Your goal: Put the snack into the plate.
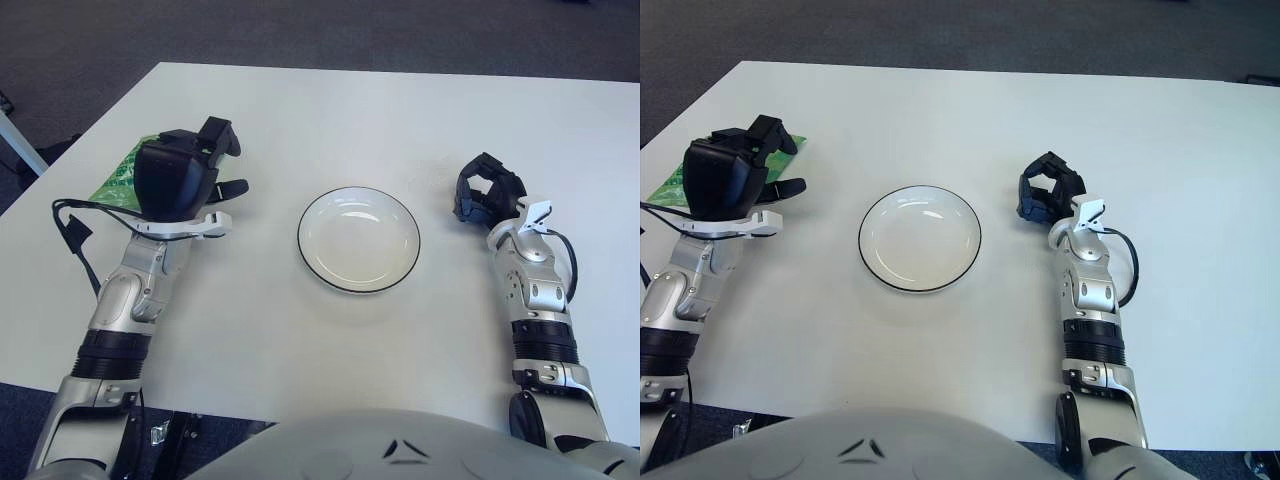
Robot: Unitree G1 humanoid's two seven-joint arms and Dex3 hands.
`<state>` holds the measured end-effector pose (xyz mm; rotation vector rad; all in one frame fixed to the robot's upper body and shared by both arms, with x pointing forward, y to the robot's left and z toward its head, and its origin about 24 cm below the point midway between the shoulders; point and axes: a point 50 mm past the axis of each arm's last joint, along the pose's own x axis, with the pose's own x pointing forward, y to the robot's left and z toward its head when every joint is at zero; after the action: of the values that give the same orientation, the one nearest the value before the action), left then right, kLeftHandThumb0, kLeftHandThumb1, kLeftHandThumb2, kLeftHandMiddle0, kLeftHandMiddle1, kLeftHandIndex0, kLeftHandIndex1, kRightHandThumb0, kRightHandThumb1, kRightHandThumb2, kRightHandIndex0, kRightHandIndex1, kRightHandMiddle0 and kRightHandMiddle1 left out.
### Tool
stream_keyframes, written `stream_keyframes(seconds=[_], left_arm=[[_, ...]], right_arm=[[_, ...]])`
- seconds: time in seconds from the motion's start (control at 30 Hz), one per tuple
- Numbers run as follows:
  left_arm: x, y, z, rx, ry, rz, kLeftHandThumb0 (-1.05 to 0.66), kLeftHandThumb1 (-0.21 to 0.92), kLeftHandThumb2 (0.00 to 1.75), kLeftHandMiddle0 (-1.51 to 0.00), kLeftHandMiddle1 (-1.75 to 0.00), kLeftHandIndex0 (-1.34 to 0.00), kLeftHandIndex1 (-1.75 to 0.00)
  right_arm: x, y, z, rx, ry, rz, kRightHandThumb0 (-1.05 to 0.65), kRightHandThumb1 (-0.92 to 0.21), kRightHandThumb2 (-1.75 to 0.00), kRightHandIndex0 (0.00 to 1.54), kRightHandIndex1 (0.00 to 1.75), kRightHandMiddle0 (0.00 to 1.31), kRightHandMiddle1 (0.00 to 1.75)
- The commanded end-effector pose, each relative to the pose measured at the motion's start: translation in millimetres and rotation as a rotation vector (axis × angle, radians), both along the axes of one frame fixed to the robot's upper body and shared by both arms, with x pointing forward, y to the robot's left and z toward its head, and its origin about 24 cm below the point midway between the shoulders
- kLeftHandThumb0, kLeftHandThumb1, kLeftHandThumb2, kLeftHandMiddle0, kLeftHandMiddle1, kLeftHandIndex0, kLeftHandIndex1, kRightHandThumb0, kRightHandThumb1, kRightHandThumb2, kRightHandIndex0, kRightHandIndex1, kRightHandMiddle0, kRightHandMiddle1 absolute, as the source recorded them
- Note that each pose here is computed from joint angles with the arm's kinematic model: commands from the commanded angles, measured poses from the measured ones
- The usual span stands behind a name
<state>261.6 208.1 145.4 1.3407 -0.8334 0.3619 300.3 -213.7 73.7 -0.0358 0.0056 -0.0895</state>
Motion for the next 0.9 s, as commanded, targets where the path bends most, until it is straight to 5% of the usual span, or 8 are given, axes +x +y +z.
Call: stream_keyframes(seconds=[0.0,0.23,0.43,0.6,0.87], left_arm=[[-0.3,5.3,7.2,0.001,-0.045,0.028,-0.45,0.41,1.20,-1.19,-1.75,-0.54,-1.75],[3.2,14.2,9.8,0.023,-0.085,0.096,-0.45,0.40,1.21,-1.13,-1.75,-0.54,-1.75],[10.9,23.4,9.5,0.029,-0.080,0.142,-0.44,0.46,1.14,-0.86,-1.75,-0.50,-1.75],[15.6,28.9,7.5,0.034,-0.054,0.185,-0.40,0.61,0.94,-0.49,-1.71,-0.39,-1.75],[30.7,46.3,-3.6,0.058,0.053,0.265,-0.37,0.84,0.62,-0.29,-1.42,-0.24,-1.75]], right_arm=[[-10.3,-5.4,-31.1,0.010,0.148,-0.019,-0.46,-0.40,-1.22,1.27,1.75,0.55,1.75],[-9.7,-6.0,-31.6,-0.003,0.147,-0.017,-0.46,-0.40,-1.22,1.27,1.75,0.55,1.75],[-9.7,-6.2,-32.0,-0.003,0.146,-0.012,-0.46,-0.40,-1.22,1.28,1.75,0.55,1.75],[-9.4,-6.5,-32.3,0.001,0.150,-0.015,-0.46,-0.40,-1.22,1.28,1.75,0.55,1.75],[-9.2,-6.2,-32.3,0.007,0.151,-0.011,-0.46,-0.40,-1.22,1.28,1.75,0.55,1.75]])
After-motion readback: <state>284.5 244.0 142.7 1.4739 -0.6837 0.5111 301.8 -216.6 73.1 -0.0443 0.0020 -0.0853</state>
